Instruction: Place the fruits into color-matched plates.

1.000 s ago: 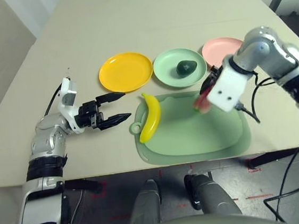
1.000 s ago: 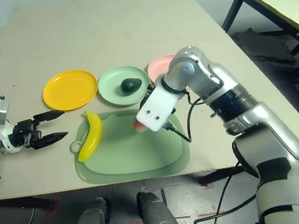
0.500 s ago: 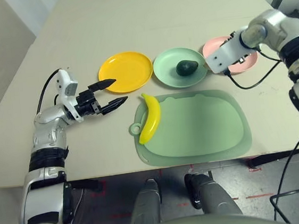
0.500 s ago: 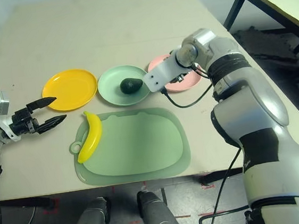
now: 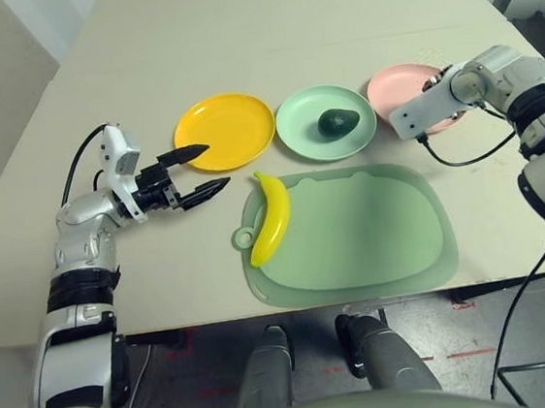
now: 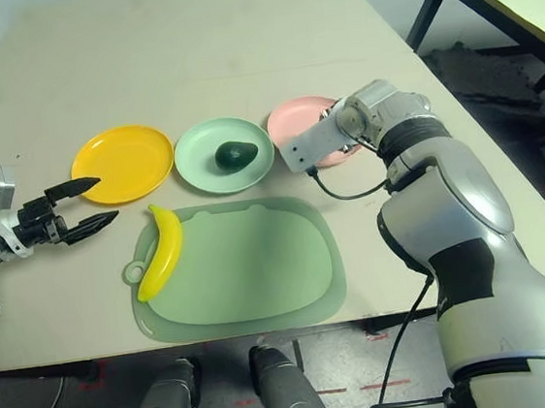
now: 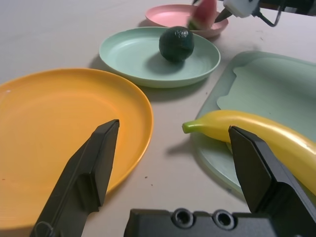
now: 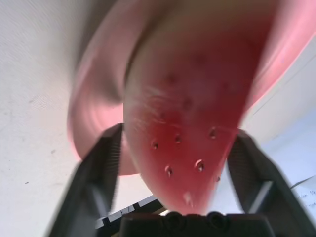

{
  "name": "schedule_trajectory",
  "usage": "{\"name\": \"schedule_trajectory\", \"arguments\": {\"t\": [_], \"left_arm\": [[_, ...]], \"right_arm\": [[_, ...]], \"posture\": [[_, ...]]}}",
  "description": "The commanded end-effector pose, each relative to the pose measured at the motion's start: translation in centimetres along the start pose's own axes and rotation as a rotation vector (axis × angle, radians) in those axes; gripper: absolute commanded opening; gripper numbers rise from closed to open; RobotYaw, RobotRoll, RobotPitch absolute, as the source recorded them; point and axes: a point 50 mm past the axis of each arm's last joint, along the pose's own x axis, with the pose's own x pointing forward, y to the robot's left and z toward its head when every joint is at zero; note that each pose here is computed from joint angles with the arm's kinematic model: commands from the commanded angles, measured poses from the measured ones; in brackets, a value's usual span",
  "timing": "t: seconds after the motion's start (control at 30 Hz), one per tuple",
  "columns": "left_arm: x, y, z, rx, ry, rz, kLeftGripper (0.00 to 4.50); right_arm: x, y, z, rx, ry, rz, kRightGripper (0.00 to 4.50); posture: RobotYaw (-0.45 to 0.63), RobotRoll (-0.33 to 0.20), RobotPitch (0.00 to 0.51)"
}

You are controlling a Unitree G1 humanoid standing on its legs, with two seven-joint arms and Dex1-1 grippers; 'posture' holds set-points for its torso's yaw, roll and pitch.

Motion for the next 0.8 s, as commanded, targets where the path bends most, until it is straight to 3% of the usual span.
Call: {"name": "schedule_trajectory", "arguments": {"t": [0.03,0.23,0.47,0.67,0.8], "left_arm": [[0.0,-0.2,-0.1,0.019,0.022,-0.019,4.50],[0.1,-0.3,-0.2,0.027,0.027,-0.031,4.50],[0.1,-0.5,-0.2,0.038,0.028,-0.049,4.50],[0.1,-0.5,-0.3,0.037,0.024,-0.053,4.50],[0.5,-0.5,-0.4,0.032,0.022,-0.065,4.50]], "right_arm": [[0.2,0.3,0.2,0.008,-0.020,0.007,4.47],[-1.2,-1.3,0.1,-0.009,-0.087,-0.030,4.47],[-4.3,-3.3,0.1,0.129,-0.363,-0.123,4.47],[-6.2,-1.1,-1.6,0.377,-0.591,-0.096,4.47],[-7.5,1.4,-0.7,0.663,-0.753,-0.096,4.47]], "posture": [[0.00,0.000,0.209],[-0.01,0.000,0.201],[0.00,0.000,0.194],[-0.01,0.000,0.194],[-0.03,0.000,0.193]]}}
